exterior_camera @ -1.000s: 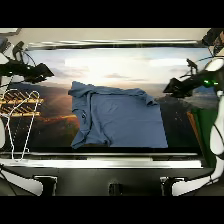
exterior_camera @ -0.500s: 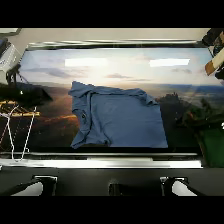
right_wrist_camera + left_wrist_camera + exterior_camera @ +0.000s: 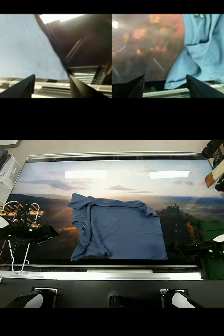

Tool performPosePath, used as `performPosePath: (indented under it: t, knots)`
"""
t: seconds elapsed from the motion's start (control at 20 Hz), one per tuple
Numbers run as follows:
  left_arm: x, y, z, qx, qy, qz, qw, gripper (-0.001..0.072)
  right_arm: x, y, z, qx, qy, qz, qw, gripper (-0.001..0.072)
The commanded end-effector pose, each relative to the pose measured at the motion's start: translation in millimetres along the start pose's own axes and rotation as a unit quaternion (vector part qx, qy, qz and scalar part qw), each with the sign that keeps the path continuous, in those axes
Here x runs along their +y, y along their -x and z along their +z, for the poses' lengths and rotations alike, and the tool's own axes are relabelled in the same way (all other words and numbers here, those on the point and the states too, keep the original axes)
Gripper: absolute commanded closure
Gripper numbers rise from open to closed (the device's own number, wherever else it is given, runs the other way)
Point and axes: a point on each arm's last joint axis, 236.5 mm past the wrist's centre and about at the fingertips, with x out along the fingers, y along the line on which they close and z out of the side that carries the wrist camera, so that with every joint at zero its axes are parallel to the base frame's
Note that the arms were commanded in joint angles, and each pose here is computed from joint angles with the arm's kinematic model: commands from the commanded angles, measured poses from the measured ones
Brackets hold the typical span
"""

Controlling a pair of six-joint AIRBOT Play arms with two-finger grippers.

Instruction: Fold the clothes and pants, and hang the long-sleeved shirts on hangers.

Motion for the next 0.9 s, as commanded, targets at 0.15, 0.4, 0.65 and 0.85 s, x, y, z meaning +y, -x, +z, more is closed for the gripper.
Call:
performPosePath:
  t: [0.15,0.4,0.65,0.85]
  knots:
    - [1.5,-5.6,-2.7,-0.004,0.005,-0.004,1.000,0.0121,-8.9,-12.1,2.0,0.009,0.003,-0.002,1.000,0.0228]
    - [8.6,-17.0,-12.5,0.006,-0.005,-0.001,1.000,0.0121,-15.0,-33.6,-22.8,0.043,-0.023,0.009,0.999,0.0228]
    - [21.8,-44.2,-48.5,0.049,0.008,-0.004,0.999,0.0121,-9.1,-45.4,-28.0,0.036,-0.020,0.033,0.999,0.0571]
    - [3.7,-58.3,-65.8,0.066,-0.003,-0.060,0.996,0.0121,6.8,-43.9,-21.9,0.024,-0.020,0.067,0.997,0.0672]
